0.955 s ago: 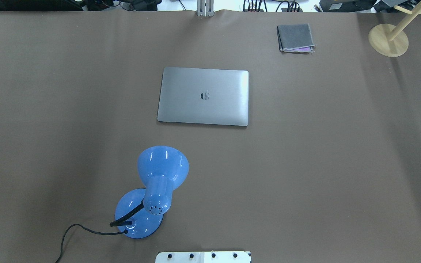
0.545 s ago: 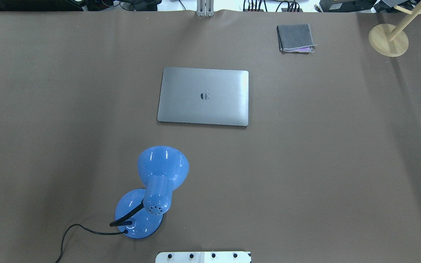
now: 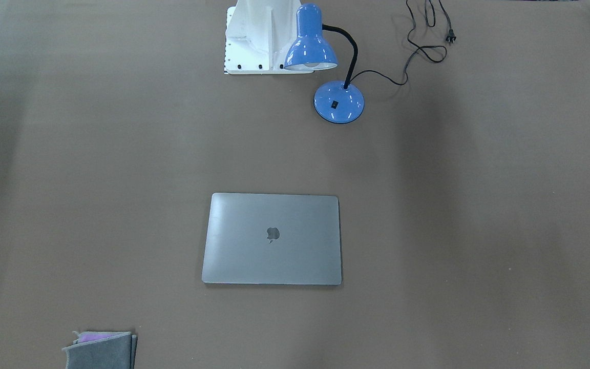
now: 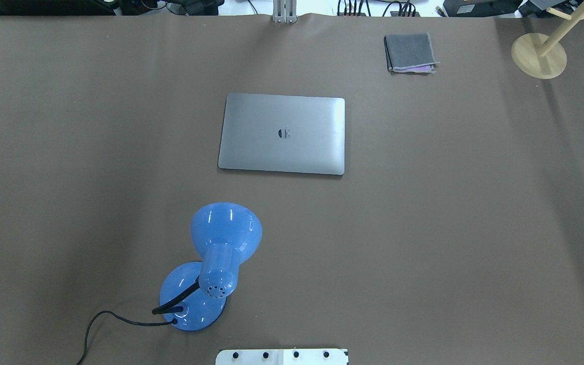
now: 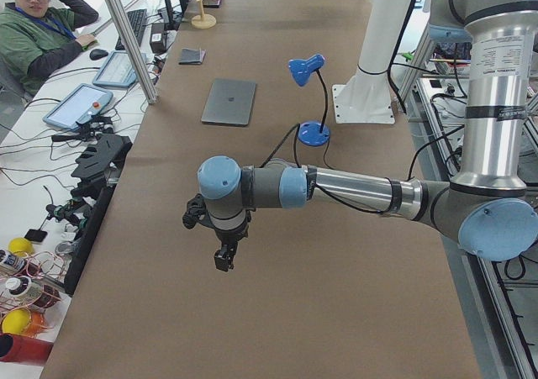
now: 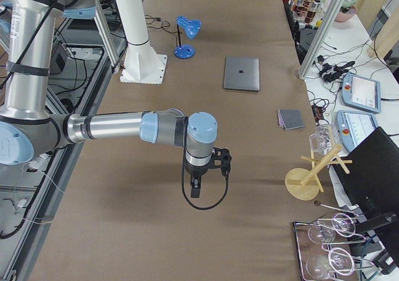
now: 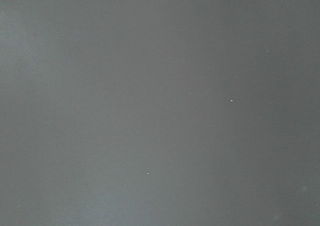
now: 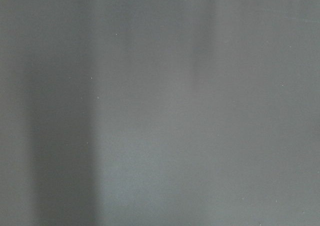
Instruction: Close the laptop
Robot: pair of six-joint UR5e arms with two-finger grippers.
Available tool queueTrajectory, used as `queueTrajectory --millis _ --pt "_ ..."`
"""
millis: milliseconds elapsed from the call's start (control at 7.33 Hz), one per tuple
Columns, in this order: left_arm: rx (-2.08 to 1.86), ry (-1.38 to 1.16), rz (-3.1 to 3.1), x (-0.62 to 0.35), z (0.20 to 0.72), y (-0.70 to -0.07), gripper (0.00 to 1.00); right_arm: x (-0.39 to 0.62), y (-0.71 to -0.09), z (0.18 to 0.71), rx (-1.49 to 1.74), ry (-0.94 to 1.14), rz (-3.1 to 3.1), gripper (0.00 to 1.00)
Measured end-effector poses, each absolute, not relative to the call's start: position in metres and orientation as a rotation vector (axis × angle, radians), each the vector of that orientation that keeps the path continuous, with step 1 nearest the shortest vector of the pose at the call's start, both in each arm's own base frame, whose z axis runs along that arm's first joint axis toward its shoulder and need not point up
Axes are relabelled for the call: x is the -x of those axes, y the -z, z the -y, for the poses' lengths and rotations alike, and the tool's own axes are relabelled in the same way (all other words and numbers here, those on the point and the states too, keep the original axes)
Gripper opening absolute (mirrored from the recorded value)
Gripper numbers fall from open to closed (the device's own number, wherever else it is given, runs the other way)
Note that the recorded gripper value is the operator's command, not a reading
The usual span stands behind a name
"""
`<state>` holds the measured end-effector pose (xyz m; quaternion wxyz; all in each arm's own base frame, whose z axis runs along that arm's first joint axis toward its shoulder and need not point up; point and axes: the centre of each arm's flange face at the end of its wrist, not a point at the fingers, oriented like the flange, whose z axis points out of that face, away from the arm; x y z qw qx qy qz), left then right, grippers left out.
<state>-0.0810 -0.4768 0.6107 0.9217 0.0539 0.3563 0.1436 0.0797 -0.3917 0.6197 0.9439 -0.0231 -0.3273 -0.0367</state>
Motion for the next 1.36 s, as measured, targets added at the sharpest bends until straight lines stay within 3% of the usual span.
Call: queueTrajectory --millis 1364 --pt "-0.116 -0.301 -0.733 0.0804 0.4756 -0.6100 0.98 -0.0764 -0.6197 0.3895 0.048 0.075 0.701 1.00"
